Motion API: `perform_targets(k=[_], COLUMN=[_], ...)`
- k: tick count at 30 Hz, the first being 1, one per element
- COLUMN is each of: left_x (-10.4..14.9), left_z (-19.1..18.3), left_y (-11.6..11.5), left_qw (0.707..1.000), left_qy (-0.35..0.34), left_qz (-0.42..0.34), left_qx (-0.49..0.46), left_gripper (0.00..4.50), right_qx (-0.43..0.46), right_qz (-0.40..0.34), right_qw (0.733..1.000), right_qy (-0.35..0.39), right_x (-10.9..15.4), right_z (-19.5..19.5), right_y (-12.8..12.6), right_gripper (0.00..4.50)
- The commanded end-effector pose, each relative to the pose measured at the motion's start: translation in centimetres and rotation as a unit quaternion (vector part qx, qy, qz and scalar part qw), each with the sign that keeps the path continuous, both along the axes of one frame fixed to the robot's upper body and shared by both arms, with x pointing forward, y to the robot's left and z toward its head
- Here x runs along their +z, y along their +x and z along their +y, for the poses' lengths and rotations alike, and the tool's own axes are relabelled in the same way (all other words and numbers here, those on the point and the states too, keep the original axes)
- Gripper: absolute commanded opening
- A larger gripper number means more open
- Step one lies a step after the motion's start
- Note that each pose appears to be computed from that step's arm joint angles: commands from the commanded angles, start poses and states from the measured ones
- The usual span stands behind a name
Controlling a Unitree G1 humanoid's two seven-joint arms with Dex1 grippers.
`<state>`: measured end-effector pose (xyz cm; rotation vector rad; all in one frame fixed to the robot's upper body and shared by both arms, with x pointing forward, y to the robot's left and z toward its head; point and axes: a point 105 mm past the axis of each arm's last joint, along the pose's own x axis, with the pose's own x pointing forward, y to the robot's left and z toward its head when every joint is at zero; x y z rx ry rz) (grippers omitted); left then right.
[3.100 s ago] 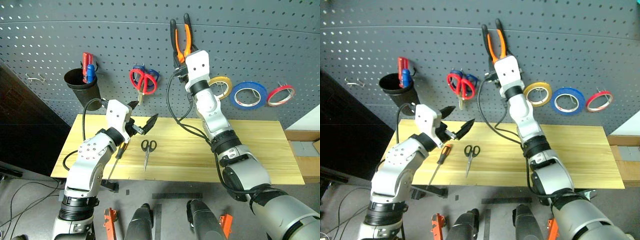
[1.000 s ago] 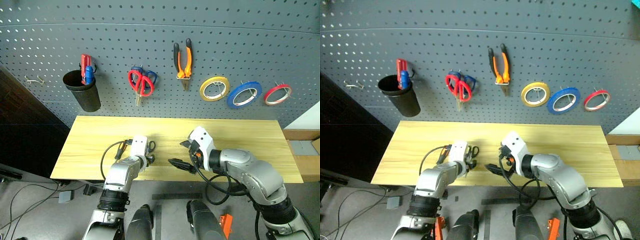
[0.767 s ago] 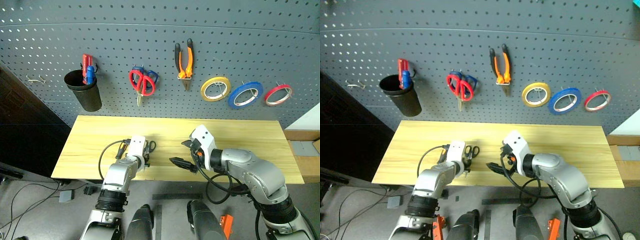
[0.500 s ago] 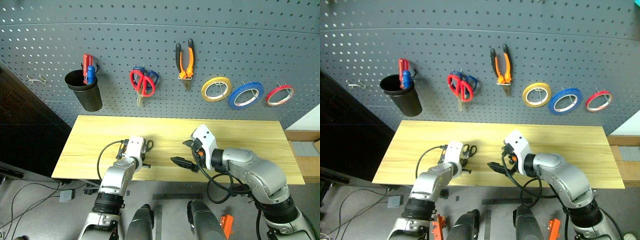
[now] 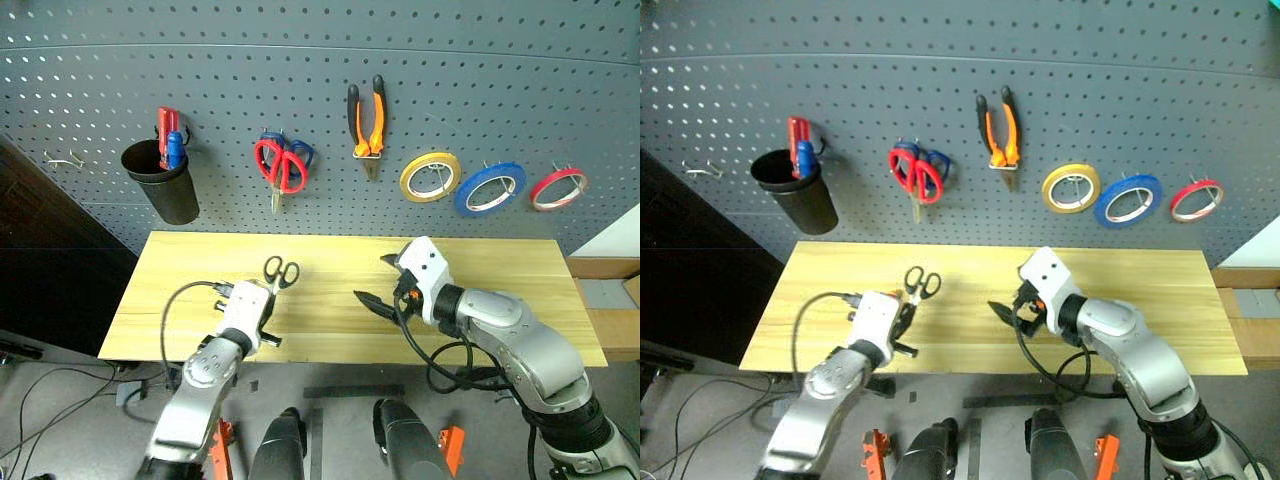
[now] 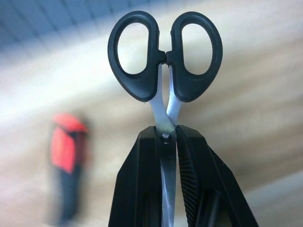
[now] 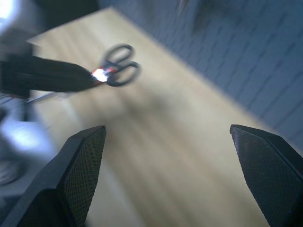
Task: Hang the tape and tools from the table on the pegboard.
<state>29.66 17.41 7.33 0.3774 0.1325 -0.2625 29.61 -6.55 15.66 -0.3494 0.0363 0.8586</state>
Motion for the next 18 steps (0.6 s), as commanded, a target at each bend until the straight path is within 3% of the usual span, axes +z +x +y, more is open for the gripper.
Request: perform_targets(k=[1, 7, 18], left_x=[5.3, 10.5, 15.0], left_z=[0.1, 0.5, -0.5], left_y=[-1.5, -2.1, 2.7], left_qw=[0.991, 0.972, 0.961], left_qy=[0.048, 0.059, 0.035], left_qz=[-0.126, -0.223, -0.265], left_qx=[-0.022, -0.031, -0.067], left_gripper=[0.21, 0.21, 0.21], right_qx=[0.024, 0.02, 0.024], right_qz=[-0.074, -0.102, -0.125], right_qw=[0.996, 0.991, 0.988], right_qy=[0.045, 0.079, 0.092], right_x=[3.4, 5.0, 6.5], right_z=[0.4, 0.4, 1.2], right_y=[-0.8, -0.4, 0.8], right_gripper=[4.5, 4.5, 4.5])
